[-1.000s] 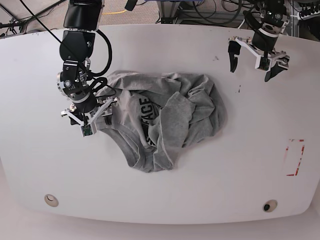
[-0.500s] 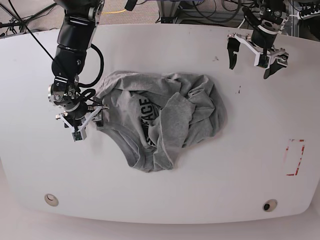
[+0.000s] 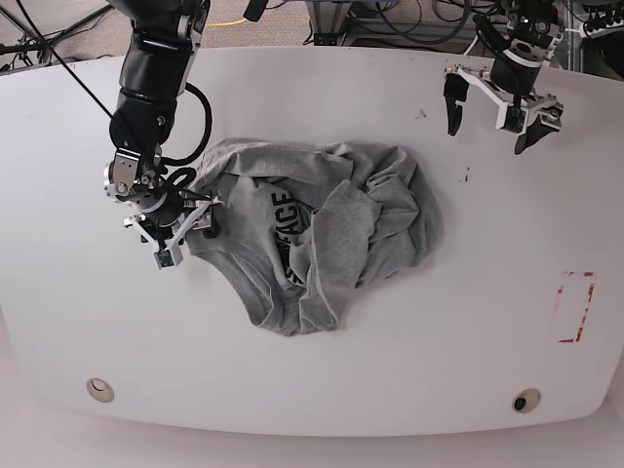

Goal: Fold the T-shirt properly
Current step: 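Lower the right gripper onto the shirt edge and pinch it, then lower the left gripper onto the opposite shirt edge and pinch it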

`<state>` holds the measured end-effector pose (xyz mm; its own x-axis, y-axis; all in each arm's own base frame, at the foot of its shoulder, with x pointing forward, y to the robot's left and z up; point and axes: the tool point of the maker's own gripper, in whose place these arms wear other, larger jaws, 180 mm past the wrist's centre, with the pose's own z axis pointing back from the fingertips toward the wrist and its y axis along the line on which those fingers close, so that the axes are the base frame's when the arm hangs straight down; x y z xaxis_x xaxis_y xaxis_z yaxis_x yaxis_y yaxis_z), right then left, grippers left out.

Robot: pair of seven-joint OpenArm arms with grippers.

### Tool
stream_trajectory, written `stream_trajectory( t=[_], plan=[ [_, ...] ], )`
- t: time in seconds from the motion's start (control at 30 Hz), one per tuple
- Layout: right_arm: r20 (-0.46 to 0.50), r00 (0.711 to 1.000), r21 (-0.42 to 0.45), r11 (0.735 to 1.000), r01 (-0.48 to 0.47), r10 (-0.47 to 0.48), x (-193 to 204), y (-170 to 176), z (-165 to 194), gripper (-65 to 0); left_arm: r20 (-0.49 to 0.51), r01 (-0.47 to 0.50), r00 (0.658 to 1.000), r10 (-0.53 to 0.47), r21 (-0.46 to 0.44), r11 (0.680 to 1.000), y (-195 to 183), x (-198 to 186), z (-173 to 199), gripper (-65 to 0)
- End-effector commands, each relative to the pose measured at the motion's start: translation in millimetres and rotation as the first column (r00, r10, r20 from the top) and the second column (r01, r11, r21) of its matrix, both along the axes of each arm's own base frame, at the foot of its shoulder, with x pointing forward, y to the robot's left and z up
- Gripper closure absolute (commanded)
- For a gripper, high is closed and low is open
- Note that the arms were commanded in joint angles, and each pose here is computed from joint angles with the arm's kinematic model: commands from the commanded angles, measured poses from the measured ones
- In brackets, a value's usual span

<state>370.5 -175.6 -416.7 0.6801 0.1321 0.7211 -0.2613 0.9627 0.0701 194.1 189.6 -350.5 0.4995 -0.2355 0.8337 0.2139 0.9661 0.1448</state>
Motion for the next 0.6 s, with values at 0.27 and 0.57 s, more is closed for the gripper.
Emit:
stream_trajectory(
  t=[0.27, 0.57],
  plan=[
    [0.031, 0.999, 0.008, 1.000, -0.012, 0.011, 8, 3, 10, -15.7, 0.045, 0.004, 0.999, -0.004, -0.007, 1.000, -1, 6, 11, -65.0],
    [0.032, 0.999, 0.000, 1.000, -0.015, 0.015, 7, 3, 11, 0.0, 0.033, -0.065, 0.997, 0.067, -0.043, 0.997, -8, 50, 16, -65.0]
  ],
)
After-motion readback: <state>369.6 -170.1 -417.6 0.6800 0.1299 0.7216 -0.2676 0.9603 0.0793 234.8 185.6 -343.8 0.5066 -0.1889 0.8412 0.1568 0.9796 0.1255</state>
